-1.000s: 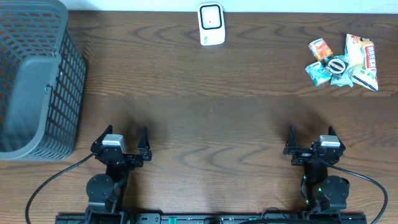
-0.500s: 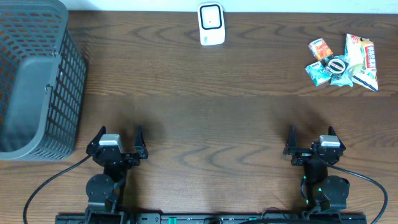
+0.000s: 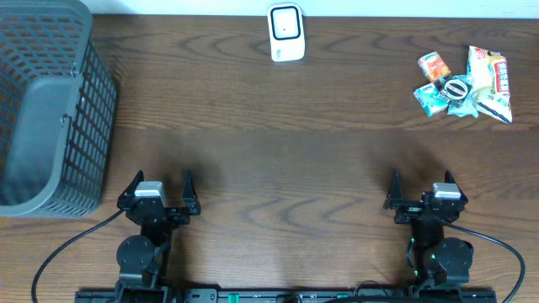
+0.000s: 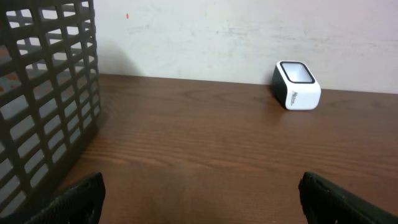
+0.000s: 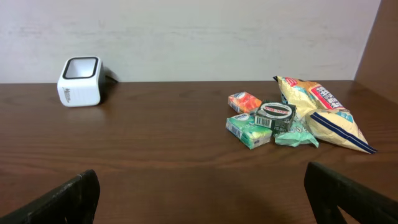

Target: Scan the item barcode

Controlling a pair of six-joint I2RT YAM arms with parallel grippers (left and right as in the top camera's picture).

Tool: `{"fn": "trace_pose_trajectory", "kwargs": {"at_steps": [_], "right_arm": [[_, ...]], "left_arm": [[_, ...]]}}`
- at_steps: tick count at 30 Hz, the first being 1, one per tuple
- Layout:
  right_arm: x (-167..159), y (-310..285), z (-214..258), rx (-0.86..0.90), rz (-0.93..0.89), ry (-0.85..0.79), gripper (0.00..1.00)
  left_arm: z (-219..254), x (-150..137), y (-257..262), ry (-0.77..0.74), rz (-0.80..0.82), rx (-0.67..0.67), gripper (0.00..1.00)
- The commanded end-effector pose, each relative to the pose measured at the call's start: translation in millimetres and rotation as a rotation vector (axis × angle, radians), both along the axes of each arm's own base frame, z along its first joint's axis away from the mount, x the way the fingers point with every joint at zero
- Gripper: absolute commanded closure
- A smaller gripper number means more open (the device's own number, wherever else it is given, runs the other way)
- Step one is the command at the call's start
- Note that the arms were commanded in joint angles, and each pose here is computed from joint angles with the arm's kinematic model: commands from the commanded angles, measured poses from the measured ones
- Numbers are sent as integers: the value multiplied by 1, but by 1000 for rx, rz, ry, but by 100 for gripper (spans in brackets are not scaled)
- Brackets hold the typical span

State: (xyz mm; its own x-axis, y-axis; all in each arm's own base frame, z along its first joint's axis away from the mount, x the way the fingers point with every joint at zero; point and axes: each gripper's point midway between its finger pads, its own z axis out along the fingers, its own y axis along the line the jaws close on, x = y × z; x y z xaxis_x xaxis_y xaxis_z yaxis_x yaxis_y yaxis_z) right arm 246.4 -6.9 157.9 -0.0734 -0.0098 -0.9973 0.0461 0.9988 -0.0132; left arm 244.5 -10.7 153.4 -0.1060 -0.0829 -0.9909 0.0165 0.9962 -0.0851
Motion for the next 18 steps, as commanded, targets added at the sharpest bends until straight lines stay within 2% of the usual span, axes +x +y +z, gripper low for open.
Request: {"fn": "trace_pose_trajectory", "kwargs": {"at_steps": [1, 18], "right_arm": [[0, 0, -2, -8, 1, 4, 1], [0, 0, -2, -8, 1, 4, 1]], "left_arm": [[-18, -1, 1, 53, 4, 18, 3], [-19, -1, -1, 58, -11, 47, 2]]}}
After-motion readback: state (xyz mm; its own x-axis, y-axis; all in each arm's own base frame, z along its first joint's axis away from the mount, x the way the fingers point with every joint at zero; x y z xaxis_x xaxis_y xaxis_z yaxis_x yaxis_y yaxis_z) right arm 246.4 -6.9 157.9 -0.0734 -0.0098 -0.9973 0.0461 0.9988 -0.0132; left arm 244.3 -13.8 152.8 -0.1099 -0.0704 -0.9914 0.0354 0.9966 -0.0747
